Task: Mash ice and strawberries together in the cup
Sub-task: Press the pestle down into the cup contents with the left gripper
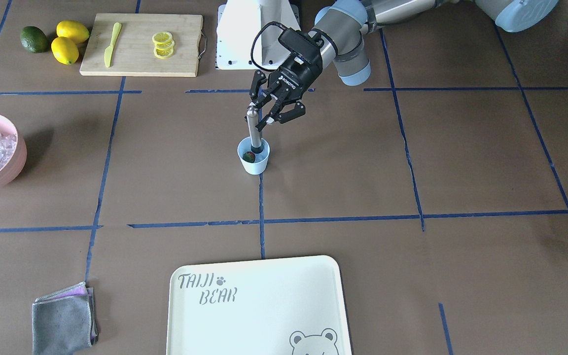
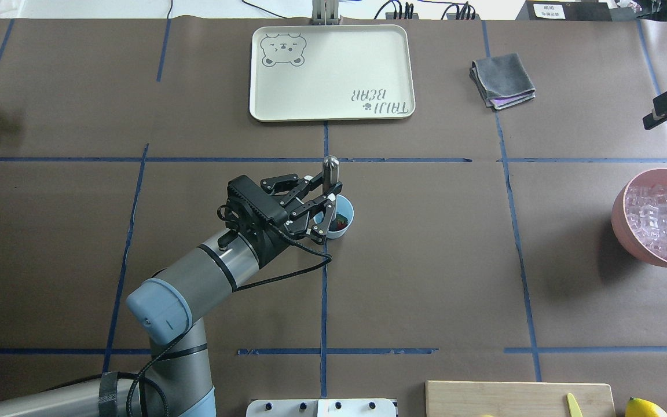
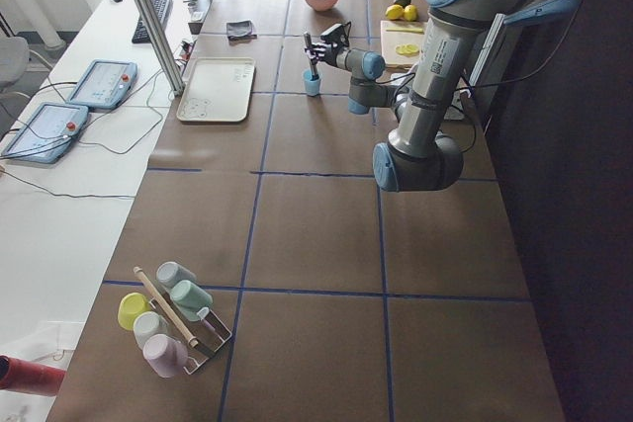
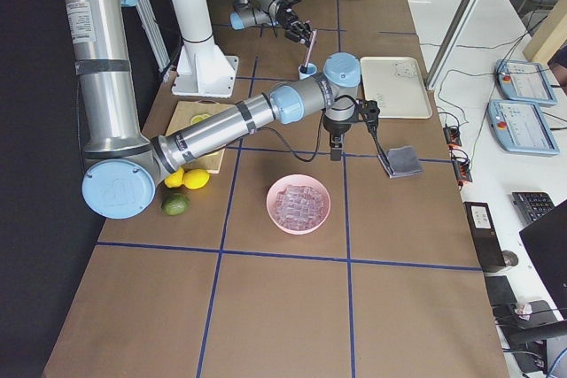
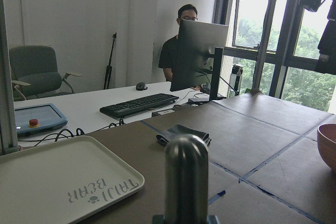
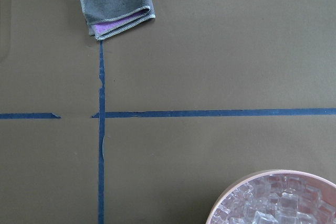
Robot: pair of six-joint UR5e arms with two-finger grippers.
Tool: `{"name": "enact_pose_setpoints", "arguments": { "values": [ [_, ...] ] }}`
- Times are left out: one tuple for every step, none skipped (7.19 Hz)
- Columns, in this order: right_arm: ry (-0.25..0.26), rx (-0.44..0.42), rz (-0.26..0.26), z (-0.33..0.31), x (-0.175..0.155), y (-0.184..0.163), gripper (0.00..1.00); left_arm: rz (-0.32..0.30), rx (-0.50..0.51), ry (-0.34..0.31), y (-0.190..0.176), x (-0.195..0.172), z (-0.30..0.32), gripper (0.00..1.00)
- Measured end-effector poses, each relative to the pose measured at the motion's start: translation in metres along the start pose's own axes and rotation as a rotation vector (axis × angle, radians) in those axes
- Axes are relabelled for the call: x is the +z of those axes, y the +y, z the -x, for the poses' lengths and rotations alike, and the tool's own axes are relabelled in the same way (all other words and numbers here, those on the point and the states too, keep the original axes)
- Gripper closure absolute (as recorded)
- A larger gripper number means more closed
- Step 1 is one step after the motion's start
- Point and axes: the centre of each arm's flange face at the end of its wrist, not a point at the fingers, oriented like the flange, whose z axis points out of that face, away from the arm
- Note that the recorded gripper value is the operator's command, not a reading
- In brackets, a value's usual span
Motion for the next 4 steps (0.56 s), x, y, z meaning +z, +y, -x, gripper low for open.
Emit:
{"name": "enact_pose_setpoints", "arguments": {
  "values": [
    [0.000, 0.001, -0.001, 0.000, -0.001, 0.000, 0.00, 0.002, 0.000, 0.002, 0.001, 0.000, -0.001, 0.99],
    [0.000, 0.000, -0.003, 0.000, -0.002, 0.000, 0.00, 0.000, -0.002, 0.005, 0.000, -0.001, -0.003, 0.99],
    [-0.001, 0.000, -0.004, 0.000, -0.003, 0.001, 0.00, -0.009, -0.007, 0.010, -0.005, -0.002, -0.006, 0.99],
    [-0.002, 0.000, -0.005, -0.001, -0.003, 0.001, 0.00, -0.021, -0.014, 0.015, -0.015, -0.004, -0.008, 1.00]
  ]
}}
